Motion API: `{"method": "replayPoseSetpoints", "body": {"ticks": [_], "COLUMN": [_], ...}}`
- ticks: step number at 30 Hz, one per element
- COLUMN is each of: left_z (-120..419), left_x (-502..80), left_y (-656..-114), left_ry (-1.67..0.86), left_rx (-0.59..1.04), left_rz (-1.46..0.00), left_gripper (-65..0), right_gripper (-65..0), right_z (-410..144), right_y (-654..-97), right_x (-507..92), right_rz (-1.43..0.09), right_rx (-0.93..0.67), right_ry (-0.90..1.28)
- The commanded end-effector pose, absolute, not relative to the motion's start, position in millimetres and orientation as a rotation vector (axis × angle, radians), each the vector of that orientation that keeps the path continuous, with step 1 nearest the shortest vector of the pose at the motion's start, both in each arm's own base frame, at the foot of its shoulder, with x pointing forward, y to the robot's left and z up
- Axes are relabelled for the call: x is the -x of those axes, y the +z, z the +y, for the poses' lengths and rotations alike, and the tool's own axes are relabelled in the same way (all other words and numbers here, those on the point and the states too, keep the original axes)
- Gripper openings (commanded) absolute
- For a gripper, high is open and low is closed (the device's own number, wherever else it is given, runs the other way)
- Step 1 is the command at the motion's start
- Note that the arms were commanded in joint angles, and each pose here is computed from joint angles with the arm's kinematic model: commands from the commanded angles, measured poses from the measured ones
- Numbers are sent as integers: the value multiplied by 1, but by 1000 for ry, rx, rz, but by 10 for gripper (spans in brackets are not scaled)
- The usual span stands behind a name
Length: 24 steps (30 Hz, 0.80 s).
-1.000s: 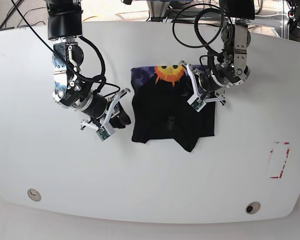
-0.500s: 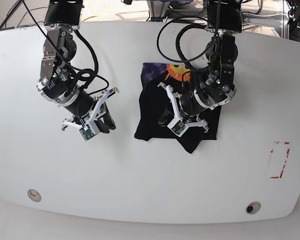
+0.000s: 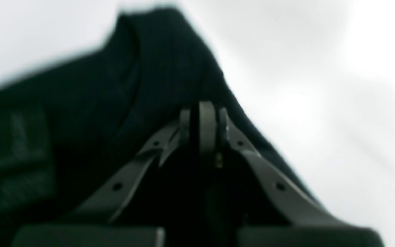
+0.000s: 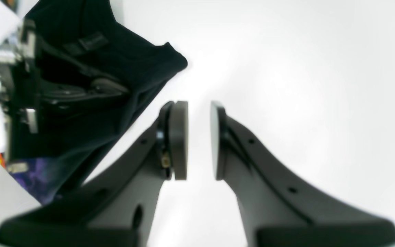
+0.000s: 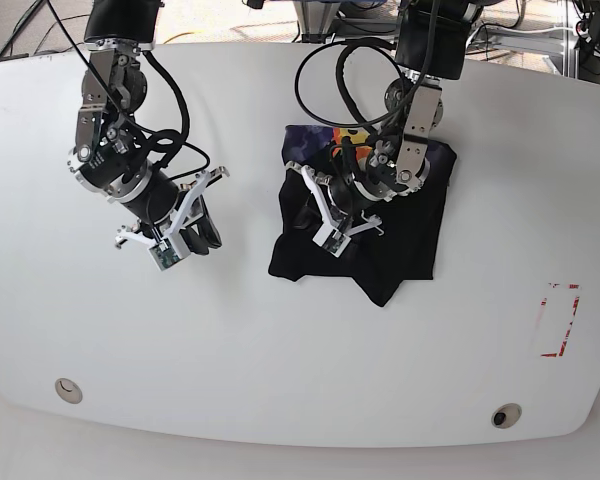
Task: Layout the t-shirt on the table in an organized manner, then fold the t-shirt properly
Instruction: 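Release with the right gripper and drag the shirt with the left gripper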
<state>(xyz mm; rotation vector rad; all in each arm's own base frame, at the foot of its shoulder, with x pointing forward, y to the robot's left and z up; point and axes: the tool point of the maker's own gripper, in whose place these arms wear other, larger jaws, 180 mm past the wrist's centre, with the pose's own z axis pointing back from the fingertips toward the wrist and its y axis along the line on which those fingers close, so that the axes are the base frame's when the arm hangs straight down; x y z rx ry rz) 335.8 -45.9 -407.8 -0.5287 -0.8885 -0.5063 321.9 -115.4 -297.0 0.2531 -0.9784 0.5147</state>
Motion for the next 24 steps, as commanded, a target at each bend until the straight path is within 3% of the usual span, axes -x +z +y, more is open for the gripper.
{"method": "replayPoseSetpoints", "body": {"ticks": [1,8,24], "left_z": [-37,31,205], "left_x": [-342,-338,-319], "left_y": [-410,-431,-415], "left_ry": [-485,-445,-411], "left_rx": [526,410,158], "left_rz": [-893,-858,-859], "left_gripper": [-633,-633,-633], "right_gripper": [-547,-547,-547], "right_z": [-115,-115,-113], "right_y": [-281,-282,-278], "right_x": [-327,-327,-326], "right_rz": [-1033,-1033,-1045], "right_rx": [-256,-260,-261], "right_ry": [526,525,529]}}
